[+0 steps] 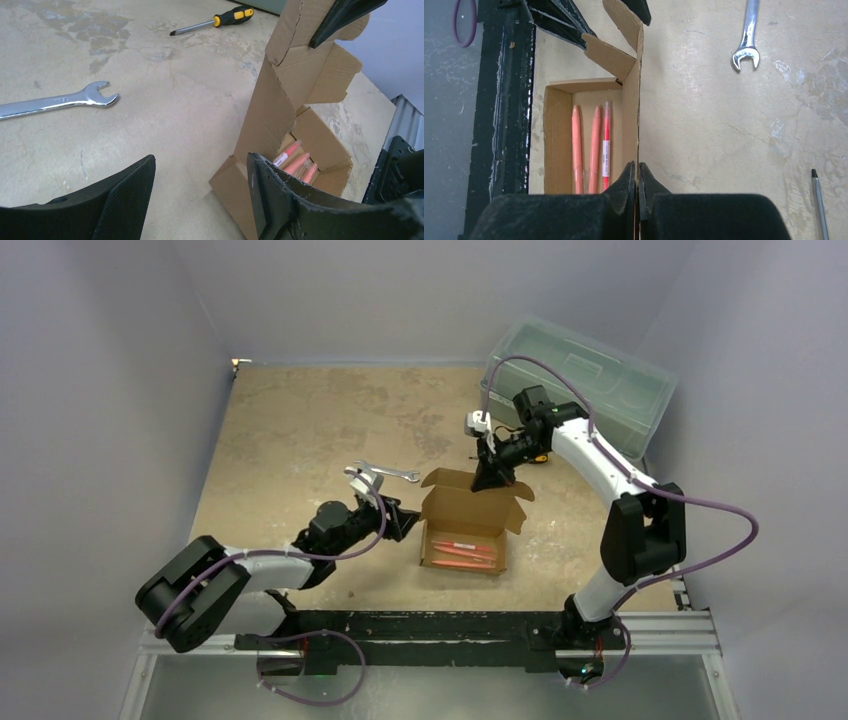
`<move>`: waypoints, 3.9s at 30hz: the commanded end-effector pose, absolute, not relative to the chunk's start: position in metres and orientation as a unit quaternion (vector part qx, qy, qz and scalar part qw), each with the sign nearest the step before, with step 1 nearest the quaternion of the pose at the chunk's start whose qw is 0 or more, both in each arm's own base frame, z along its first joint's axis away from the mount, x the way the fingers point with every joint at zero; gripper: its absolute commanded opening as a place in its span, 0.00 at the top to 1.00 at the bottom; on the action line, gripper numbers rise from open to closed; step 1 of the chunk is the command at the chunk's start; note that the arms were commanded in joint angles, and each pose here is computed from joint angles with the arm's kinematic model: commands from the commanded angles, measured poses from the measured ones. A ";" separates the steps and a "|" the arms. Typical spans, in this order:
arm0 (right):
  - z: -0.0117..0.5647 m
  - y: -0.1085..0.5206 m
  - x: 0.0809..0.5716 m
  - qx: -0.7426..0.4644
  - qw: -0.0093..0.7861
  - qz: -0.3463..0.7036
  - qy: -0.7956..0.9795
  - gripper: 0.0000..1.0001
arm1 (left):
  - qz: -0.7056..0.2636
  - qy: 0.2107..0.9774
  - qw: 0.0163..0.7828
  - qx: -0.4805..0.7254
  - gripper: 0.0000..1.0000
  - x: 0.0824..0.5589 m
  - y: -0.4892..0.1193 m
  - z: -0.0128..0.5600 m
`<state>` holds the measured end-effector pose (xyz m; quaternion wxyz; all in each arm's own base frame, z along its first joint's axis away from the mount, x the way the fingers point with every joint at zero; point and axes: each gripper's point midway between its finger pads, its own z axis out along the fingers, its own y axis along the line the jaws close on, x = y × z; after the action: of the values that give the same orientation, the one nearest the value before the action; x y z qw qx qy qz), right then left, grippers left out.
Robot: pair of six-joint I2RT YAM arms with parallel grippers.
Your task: Fold the paper box
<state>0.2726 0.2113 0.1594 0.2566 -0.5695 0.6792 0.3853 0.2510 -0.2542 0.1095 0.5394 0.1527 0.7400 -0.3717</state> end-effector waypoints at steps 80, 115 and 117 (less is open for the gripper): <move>0.173 0.222 0.224 -0.696 0.266 0.364 0.558 0.94 | -0.471 0.494 0.623 0.382 0.53 0.212 -0.328 0.172; 0.212 0.203 0.226 -0.651 0.318 0.312 0.615 0.21 | -0.416 0.560 0.612 0.372 0.56 0.213 -0.326 0.161; 0.224 0.195 0.223 -0.639 0.338 0.307 0.619 0.15 | -0.413 0.572 0.609 0.363 0.55 0.215 -0.325 0.160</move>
<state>0.2233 0.2054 0.1878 0.2847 -0.6577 0.6166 0.3258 0.2087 -0.3261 0.1512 0.5998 0.3860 0.5579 -0.4243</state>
